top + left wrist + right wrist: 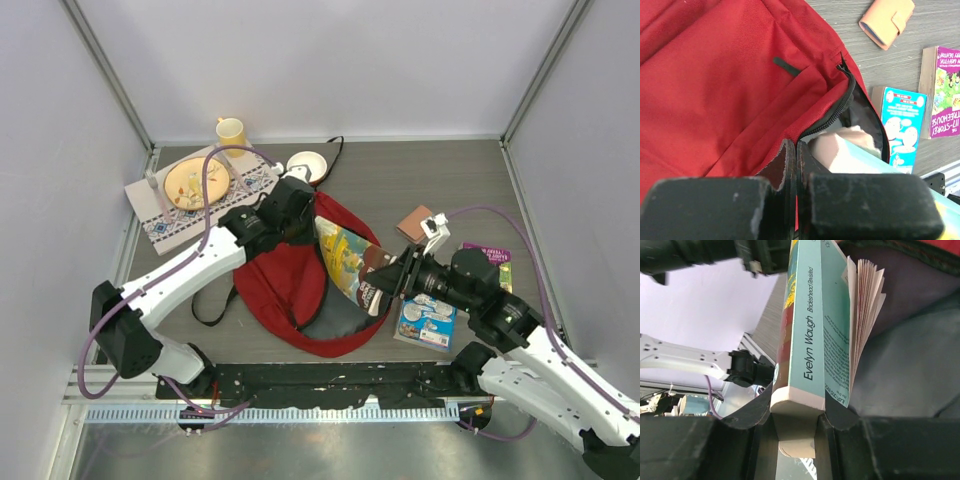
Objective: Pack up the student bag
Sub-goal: Place the book in the student bag.
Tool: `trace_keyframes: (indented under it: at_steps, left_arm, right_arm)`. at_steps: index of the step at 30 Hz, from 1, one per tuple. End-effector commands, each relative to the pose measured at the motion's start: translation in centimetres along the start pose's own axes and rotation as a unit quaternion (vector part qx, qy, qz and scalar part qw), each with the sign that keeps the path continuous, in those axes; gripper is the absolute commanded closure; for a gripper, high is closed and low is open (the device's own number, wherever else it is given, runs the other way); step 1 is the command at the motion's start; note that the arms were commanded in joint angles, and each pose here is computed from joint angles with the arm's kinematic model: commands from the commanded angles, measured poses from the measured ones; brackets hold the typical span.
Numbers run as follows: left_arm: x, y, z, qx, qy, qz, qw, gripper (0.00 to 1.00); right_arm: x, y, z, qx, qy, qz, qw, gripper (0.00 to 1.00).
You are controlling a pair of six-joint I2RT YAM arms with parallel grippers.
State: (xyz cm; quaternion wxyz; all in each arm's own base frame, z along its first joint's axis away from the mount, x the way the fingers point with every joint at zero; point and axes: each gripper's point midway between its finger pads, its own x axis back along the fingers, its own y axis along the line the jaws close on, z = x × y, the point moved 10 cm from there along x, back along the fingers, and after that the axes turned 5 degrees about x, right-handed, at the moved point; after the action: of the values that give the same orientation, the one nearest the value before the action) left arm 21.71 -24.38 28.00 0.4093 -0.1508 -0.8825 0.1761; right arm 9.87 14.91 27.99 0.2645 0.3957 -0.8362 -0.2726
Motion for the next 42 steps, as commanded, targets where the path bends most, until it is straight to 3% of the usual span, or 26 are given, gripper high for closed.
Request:
trace_keyframes:
  at_steps: [1,7,12,21,27,33,40,42]
  left_arm:
    - [3.8,-4.3,-1.8,0.007,-0.047,0.152,0.987,1.0]
    - [4.4,-4.0,-1.8,0.009,-0.055,0.157,0.986,1.0]
    - [4.7,-3.8,-1.8,0.01,-0.058,0.159,0.985,1.0]
    - [4.5,-3.9,-1.5,0.018,-0.057,0.182,0.981,1.0]
    - [5.3,-4.2,-1.4,0.019,-0.055,0.216,0.975,1.0]
    - [7.2,-4.4,-2.2,0.011,-0.074,0.23,0.97,1.0]
    - [8.7,-4.1,-2.7,0.003,-0.096,0.228,0.969,1.0]
    - [8.9,-4.1,-2.8,0.0,-0.098,0.23,0.968,1.0]
  right_arm:
    - [-1.7,-2.3,2.6,-0.059,0.054,0.055,0.995,0.99]
    - [-1.6,-4.3,3.5,-0.082,0.041,0.148,0.985,0.99]
    - [-1.0,-4.0,2.8,-0.079,0.006,0.155,0.985,0.99]
    - [-0.8,-2.9,2.4,-0.115,-0.008,0.111,0.987,0.99]
    - [-2.0,-0.9,0.9,-0.193,-0.099,-0.039,0.975,0.99]
    - [-4.2,-0.2,-0.5,-0.222,-0.126,-0.097,0.962,0.99]
    - [-6.2,-2.3,0.5,-0.261,-0.127,-0.068,0.954,0.99]
    - [-6.4,-3.3,1.0,-0.252,-0.129,-0.026,0.959,0.99]
